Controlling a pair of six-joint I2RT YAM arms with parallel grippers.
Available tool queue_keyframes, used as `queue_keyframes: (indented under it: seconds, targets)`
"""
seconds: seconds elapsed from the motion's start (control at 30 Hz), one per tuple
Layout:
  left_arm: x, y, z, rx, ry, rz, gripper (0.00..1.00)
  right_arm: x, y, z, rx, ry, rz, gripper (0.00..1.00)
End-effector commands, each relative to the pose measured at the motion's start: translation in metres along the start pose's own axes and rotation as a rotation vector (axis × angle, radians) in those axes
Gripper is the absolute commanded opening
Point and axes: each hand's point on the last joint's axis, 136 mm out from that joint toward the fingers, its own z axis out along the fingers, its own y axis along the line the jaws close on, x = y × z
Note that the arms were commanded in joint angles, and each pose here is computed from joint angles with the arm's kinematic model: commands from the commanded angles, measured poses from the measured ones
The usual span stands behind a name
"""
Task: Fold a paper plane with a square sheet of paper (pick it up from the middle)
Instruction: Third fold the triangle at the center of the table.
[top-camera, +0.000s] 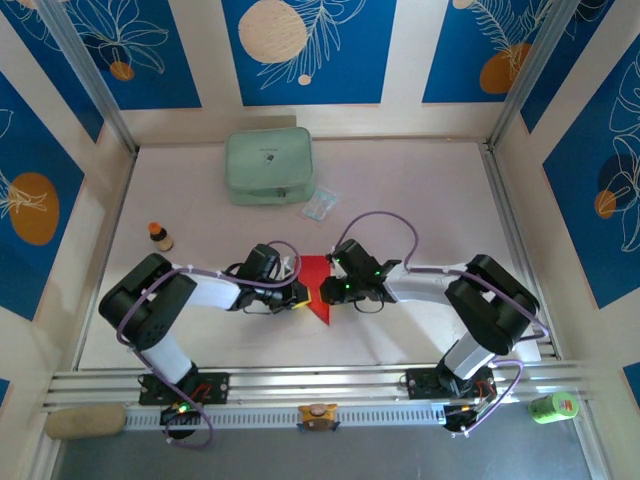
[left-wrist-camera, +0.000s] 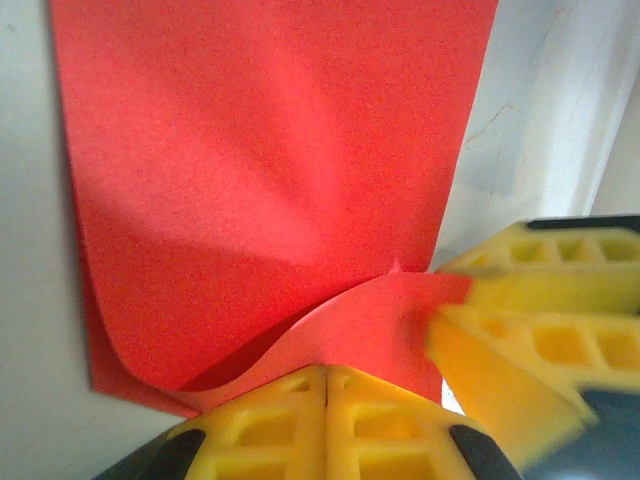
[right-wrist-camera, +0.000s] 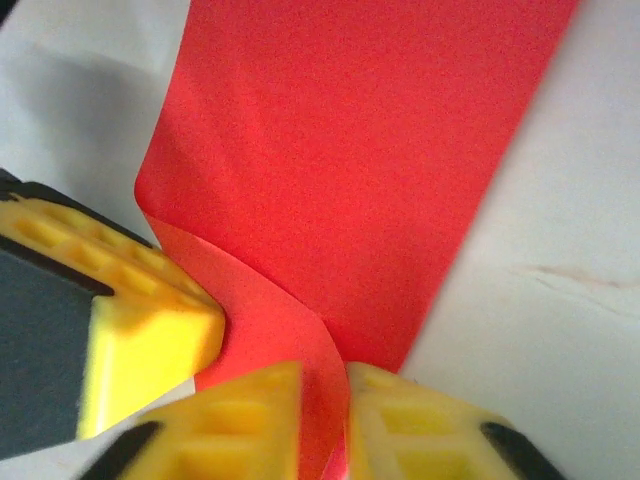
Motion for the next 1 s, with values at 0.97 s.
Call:
queue_keyframes:
  seconds: [0.97]
  targets:
    - [-0.002,0.002,-0.002,-0.021,-0.021,0.005,0.0,0.042,0.049,0.012,-0.094,0.196,-0.044,0.03]
